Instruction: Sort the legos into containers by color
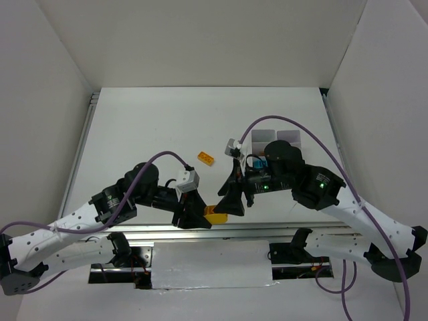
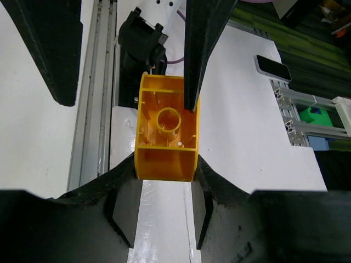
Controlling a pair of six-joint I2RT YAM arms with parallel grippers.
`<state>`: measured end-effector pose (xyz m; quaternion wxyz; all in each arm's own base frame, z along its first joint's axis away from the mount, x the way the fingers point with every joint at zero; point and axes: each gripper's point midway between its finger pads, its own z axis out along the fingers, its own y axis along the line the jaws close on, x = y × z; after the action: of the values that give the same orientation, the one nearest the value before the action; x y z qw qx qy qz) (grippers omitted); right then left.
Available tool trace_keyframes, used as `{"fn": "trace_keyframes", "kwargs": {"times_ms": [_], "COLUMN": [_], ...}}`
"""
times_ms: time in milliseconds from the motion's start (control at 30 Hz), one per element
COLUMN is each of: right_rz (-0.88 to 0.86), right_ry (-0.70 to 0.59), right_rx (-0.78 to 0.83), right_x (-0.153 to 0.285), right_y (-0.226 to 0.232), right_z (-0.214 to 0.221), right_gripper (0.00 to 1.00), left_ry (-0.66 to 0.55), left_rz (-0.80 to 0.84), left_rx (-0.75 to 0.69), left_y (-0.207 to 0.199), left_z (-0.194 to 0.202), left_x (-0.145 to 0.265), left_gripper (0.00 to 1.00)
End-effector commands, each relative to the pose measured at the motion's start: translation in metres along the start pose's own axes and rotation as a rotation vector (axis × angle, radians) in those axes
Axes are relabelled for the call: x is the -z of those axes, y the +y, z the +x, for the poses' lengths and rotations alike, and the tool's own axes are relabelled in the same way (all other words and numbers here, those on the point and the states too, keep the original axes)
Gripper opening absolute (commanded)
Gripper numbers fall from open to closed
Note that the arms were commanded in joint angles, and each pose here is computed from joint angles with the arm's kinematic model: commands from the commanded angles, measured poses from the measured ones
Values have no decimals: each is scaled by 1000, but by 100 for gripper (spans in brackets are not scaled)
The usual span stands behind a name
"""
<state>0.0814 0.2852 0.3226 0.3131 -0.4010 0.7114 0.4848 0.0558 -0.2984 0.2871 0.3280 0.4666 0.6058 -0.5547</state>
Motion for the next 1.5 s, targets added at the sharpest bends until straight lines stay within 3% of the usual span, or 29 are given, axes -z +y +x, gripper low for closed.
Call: {"fn": "trace_keyframes", "kwargs": {"times_ms": [0, 233, 600, 700, 800, 867, 933, 1033, 1100, 1200, 1300, 1333, 1467], "right_rz": [-72, -56, -56, -74, -88, -84, -88, -108, -112, -117, -137, -94, 153], "right_ry": [73, -21, 54, 76, 84, 95, 99, 96, 100, 113, 100, 85, -47], "right_rx": [5, 21, -8, -8, -1, 7, 15, 33, 44, 65, 112, 122, 139], "right_x": [1, 9, -1, -5, -5, -2, -1, 1, 0, -4, -9, -10, -9], "right_y": [11, 15, 8, 7, 9, 8, 9, 12, 11, 6, 3, -6, -49], "right_z": [15, -1, 12, 17, 20, 22, 23, 26, 30, 38, 43, 45, 29], "right_gripper": [72, 78, 77, 70, 70, 62, 39, 21, 0, 0, 0, 0, 0], "left_ry": [-68, -42, -51, -66, -69, -67, -64, -68, -74, -87, -110, -141, -182], "left_rz": [21, 20, 33, 35, 25, 24, 22, 3, -27, -78, -210, -321, -600], "left_rx": [-96, -71, -79, -89, -87, -85, -84, -82, -81, -83, -45, -34, 50], "left_y": [-9, -4, -8, -10, -9, -8, -7, -4, 0, 6, 23, 39, 74], "left_z": [-22, -18, -20, -22, -21, -21, -21, -21, -23, -29, -37, -47, -57], "left_x": [4, -3, -1, 1, 2, 2, 1, 1, 2, 6, 12, 19, 46], "left_gripper": [0, 0, 0, 0, 0, 0, 0, 0, 0, 1, 42, 98, 100]}}
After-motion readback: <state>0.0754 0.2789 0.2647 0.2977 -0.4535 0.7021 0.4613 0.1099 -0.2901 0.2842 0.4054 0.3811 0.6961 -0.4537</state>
